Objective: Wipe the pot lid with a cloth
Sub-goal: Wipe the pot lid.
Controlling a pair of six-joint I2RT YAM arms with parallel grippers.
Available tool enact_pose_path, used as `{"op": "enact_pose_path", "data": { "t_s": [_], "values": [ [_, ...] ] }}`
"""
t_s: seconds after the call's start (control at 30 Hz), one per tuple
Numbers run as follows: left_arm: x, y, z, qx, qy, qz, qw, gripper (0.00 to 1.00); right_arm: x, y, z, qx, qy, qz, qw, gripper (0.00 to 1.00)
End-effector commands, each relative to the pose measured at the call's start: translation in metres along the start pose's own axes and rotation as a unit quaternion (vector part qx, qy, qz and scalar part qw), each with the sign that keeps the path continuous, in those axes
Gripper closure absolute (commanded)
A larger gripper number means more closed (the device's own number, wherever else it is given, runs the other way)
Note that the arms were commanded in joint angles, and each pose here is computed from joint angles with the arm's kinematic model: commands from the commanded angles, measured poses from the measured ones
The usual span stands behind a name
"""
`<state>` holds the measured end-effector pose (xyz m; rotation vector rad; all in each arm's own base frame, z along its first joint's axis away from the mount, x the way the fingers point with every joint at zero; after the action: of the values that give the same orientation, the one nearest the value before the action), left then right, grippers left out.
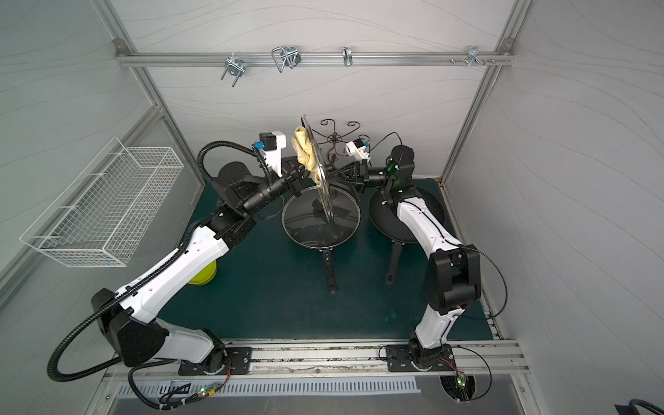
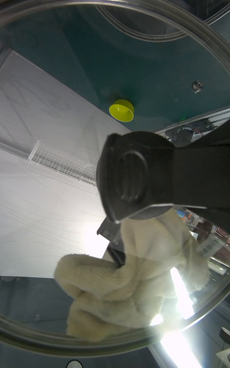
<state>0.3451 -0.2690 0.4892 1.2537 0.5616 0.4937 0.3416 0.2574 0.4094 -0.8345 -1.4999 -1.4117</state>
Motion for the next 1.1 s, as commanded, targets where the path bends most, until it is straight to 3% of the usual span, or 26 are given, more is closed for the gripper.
{"op": "enact_pose_path", "data": {
  "t_s": [0.0, 0.17, 0.37, 0.53, 0.77, 1.07],
  "values": [
    [0.022, 0.035, 0.004, -0.051, 0.035, -0.027, 0.998, 1.0, 0.062, -0.02, 0.004, 0.021, 0.025, -0.133, 0.991, 1.0],
    [0.048, 0.028, 0.014, -0.04, 0.059, -0.043, 0.997, 1.0, 0.071, -0.027, 0.007, 0.036, 0.03, -0.145, 0.988, 1.0],
    [0.085, -0.017, 0.024, 0.013, 0.093, -0.075, 0.993, 1.0, 0.076, -0.028, 0.009, 0.039, 0.032, -0.153, 0.987, 1.0],
    [0.092, -0.058, 0.022, 0.054, 0.097, -0.089, 0.99, 1.0, 0.077, -0.027, 0.009, 0.037, 0.032, -0.154, 0.987, 1.0],
    [0.086, -0.108, 0.013, 0.106, 0.077, -0.133, 0.982, 1.0, 0.072, -0.022, 0.009, 0.028, 0.03, -0.148, 0.988, 1.0],
    [0.03, -0.136, -0.005, 0.154, -0.001, -0.073, 0.985, 1.0, 0.059, -0.01, 0.004, 0.002, 0.02, -0.128, 0.992, 1.0]
  ]
}}
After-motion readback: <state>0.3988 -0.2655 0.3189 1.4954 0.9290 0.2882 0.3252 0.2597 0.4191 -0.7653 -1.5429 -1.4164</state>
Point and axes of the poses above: each gripper's point midway between its finger pads, its own z axis out along the fingers, its own x axis along the line the jaws close on, y = z × x, the point moved 3 cm from there along -z, back along the fingers, and after that the axes turned 5 degrees about z, right-handed, at the moved point
